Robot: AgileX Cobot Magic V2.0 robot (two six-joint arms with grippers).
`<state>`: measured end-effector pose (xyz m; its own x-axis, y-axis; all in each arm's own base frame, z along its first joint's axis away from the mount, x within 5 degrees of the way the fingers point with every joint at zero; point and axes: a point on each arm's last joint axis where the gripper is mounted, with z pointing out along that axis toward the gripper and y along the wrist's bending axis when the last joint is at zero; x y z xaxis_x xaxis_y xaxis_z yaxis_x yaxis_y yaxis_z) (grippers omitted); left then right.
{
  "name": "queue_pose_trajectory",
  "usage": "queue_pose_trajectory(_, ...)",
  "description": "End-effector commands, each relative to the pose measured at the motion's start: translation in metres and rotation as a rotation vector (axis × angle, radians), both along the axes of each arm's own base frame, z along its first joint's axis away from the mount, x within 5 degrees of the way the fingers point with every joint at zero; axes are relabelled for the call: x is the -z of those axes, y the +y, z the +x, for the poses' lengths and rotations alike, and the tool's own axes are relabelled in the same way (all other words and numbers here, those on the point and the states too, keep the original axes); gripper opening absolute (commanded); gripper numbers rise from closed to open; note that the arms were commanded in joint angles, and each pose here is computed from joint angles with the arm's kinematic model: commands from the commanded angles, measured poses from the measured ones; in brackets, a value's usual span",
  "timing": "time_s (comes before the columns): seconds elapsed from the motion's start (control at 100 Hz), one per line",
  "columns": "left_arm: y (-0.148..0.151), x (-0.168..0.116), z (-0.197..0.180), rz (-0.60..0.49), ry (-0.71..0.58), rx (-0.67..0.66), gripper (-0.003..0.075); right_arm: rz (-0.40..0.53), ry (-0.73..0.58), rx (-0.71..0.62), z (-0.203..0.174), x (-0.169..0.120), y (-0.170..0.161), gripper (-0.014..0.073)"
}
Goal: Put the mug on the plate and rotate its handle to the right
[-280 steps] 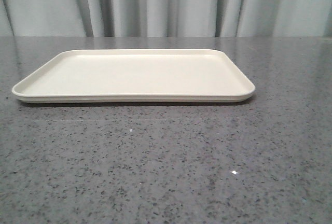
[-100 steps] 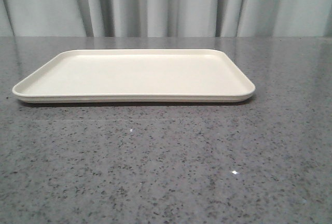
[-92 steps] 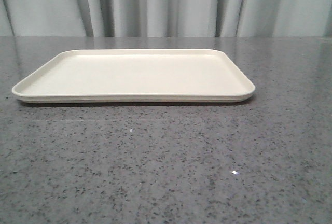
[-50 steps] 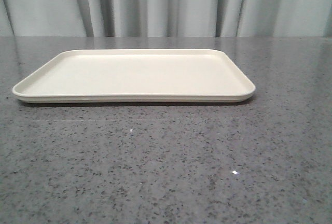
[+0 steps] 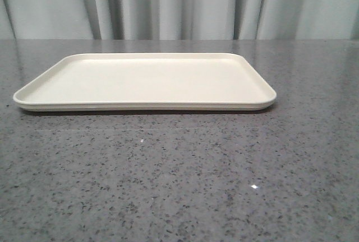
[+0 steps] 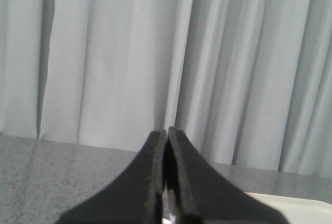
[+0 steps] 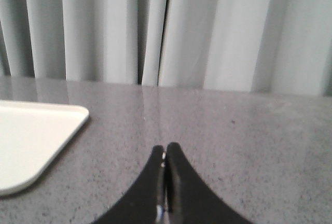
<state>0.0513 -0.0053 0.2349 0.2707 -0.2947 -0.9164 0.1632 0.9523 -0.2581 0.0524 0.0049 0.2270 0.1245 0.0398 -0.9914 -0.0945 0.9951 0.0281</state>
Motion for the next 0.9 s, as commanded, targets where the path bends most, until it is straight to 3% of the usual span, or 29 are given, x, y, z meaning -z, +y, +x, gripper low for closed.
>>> queue_pose_trajectory(0.0,0.001,-0.021,-0.009,-0.035,-0.088,0.002,-0.0020,0.020,-0.152,0.013,-0.008,-0.033,-0.002,-0.0111)
queue_pose_trajectory(0.12,0.002,-0.037,-0.014,-0.035,-0.051,-0.011,-0.0020,0.022,-0.170,0.009,-0.011,-0.053,-0.002,-0.0111)
queue_pose_trajectory(0.41,0.004,-0.087,-0.029,-0.037,-0.100,-0.022,-0.0020,0.024,-0.204,0.003,-0.010,-0.118,-0.001,-0.0111)
queue_pose_trajectory(0.71,0.004,-0.130,-0.021,-0.038,-0.071,-0.028,-0.0020,0.019,-0.259,0.004,0.002,-0.187,0.000,-0.0111)
queue_pose_trajectory(0.89,0.004,-0.161,-0.009,-0.029,-0.024,-0.038,-0.0020,0.008,-0.237,-0.001,0.011,-0.214,0.001,-0.0111)
